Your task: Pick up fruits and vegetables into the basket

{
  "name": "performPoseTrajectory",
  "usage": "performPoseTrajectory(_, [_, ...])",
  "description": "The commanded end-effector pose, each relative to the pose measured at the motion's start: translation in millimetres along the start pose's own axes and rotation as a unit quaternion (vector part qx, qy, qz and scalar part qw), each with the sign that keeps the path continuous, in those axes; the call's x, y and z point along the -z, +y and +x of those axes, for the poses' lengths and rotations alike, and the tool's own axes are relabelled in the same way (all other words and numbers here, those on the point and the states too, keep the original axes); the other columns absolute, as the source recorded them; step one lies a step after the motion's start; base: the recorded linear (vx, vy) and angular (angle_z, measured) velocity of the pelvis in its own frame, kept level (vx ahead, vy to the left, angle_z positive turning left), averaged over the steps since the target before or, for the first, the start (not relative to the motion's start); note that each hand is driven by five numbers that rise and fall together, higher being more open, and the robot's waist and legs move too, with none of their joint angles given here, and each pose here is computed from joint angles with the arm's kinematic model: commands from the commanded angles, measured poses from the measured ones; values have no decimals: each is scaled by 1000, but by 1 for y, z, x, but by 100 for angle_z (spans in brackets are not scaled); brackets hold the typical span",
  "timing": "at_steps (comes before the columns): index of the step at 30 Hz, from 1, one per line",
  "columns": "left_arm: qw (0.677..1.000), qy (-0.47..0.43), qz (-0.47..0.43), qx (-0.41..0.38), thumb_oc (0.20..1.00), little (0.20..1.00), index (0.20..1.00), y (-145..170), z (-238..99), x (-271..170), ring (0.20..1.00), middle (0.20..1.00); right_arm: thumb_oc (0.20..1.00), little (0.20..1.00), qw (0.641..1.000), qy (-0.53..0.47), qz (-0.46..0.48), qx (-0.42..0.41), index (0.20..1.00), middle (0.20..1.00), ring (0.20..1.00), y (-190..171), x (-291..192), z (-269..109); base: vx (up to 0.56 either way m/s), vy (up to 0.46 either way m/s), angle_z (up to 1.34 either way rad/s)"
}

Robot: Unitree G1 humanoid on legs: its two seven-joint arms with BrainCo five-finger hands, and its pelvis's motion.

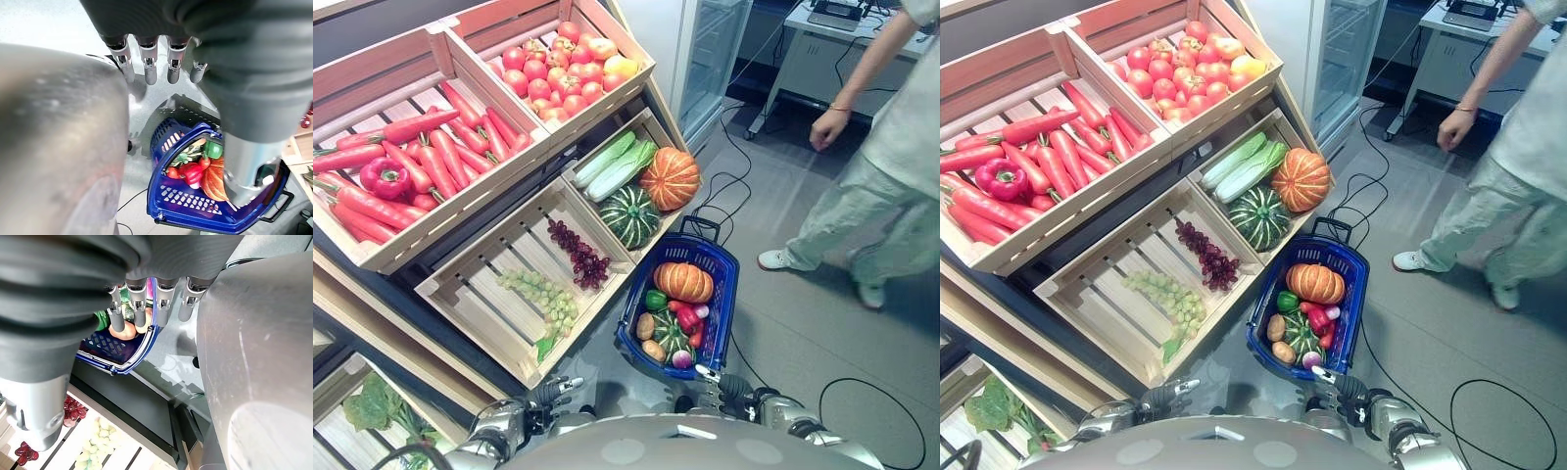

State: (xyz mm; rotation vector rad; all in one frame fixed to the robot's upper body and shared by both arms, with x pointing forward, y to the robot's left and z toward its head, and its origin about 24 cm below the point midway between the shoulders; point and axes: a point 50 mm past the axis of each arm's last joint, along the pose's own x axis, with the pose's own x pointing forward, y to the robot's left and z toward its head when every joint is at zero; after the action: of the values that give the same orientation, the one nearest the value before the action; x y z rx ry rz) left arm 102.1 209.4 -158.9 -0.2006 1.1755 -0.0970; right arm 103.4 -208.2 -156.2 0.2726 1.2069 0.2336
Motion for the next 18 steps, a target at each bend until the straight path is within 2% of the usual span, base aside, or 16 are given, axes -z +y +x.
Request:
performPoseTrajectory(1, [993, -106, 51, -16, 1000, 1000, 1000, -9, 5, -42, 1000, 1000, 1000, 1000, 1000, 6, -14, 0, 1000, 1000, 1000, 5, 4, 4, 0, 0, 0])
performPoseTrajectory(3, [992, -119, 42, -18, 1000, 1000, 1000, -9, 4, -48, 1000, 1000, 1000, 1000, 1000, 0, -16, 0, 1000, 1000, 1000, 5, 2, 3, 0, 0, 0])
performPoseTrajectory(4, [979, -176, 83, -60, 1000, 1000, 1000, -8, 1, -62, 1000, 1000, 1000, 1000, 1000, -19, -17, 3, 1000, 1000, 1000, 3, -2, 3, 0, 0, 0])
performPoseTrajectory(5, [979, -179, 82, -60, 1000, 1000, 1000, -8, 1, -63, 1000, 1000, 1000, 1000, 1000, -21, -17, 4, 1000, 1000, 1000, 3, -3, 2, 0, 0, 0])
performPoseTrajectory(7, [964, -245, 90, -47, 1000, 1000, 1000, -7, -7, -79, 1000, 1000, 1000, 1000, 999, -49, -20, 7, 1000, 1000, 1000, 1, -10, 1, -10, -16, 0])
performPoseTrajectory(11, [891, -384, 230, -76, 1000, 1000, 1000, -17, -34, -127, 1000, 1000, 1000, 1000, 991, -126, -33, 21, 1000, 1000, 1000, -3, -35, -5, 5, -11, 3])
performPoseTrajectory(13, [872, -409, 254, -90, 1000, 1000, 1000, -18, -42, -137, 1000, 1000, 1000, 1000, 989, -142, -37, 23, 1000, 1000, 1000, -2, -41, -7, 22, 19, 6])
performPoseTrajectory(16, [768, -504, 357, -170, 1000, 1000, 1000, -15, -80, -174, 1000, 1000, 1000, 1000, 972, -226, -58, 29, 1000, 1000, 1000, -1, -71, -22, 33, 58, -2])
performPoseTrajectory(18, [714, -525, 398, -236, 1000, 1000, 1000, -8, -92, -183, 1000, 1000, 1000, 1000, 959, -273, -70, 31, 1000, 1000, 1000, 0, -88, -33, -18, 61, -3])
